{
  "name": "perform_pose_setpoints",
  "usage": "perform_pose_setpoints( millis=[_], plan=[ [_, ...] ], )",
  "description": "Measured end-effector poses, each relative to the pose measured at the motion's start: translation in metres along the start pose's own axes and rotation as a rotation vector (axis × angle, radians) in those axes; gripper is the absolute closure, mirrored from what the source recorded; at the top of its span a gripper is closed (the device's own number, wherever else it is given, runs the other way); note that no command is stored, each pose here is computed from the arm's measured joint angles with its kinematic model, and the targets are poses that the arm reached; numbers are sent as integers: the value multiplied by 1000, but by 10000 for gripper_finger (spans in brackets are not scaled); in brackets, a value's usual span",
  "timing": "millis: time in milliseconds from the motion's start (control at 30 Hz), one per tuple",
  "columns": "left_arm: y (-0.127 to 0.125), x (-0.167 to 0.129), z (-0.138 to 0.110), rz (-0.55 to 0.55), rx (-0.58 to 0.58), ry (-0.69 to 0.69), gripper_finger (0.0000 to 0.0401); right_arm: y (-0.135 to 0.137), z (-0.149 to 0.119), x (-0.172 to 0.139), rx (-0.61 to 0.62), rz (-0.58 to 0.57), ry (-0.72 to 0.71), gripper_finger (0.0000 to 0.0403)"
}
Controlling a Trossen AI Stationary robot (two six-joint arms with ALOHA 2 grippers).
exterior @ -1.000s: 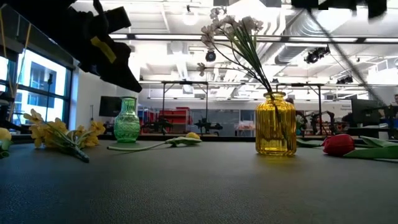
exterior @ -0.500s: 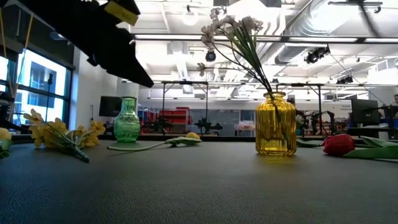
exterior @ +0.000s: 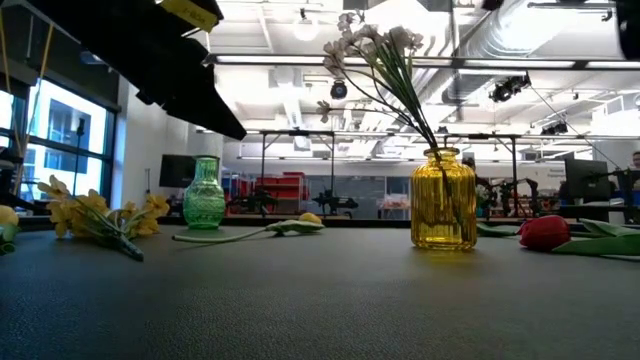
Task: Sort flowers into vase by color
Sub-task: Put the bottom right yellow tulip into the yellow vase
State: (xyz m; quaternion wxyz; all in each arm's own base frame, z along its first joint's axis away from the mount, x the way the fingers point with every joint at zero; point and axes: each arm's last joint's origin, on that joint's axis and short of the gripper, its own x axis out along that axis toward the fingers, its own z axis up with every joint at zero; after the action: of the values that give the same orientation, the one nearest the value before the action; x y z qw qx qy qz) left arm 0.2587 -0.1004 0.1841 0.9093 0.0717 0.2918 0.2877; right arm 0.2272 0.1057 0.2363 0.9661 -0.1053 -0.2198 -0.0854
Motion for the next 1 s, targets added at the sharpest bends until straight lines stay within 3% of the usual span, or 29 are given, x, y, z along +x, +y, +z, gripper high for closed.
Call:
perform_pose_setpoints(
  millis=[267, 1000],
  plan=[
    [-1, -1, 0, -9, -6, -6, 135, -17, -10, 10, 5, -37, -1, 403],
    [-8, -9, -1, -49, -32, -23, 135, -16, -38, -5, 70, -28, 185, 397]
  ],
)
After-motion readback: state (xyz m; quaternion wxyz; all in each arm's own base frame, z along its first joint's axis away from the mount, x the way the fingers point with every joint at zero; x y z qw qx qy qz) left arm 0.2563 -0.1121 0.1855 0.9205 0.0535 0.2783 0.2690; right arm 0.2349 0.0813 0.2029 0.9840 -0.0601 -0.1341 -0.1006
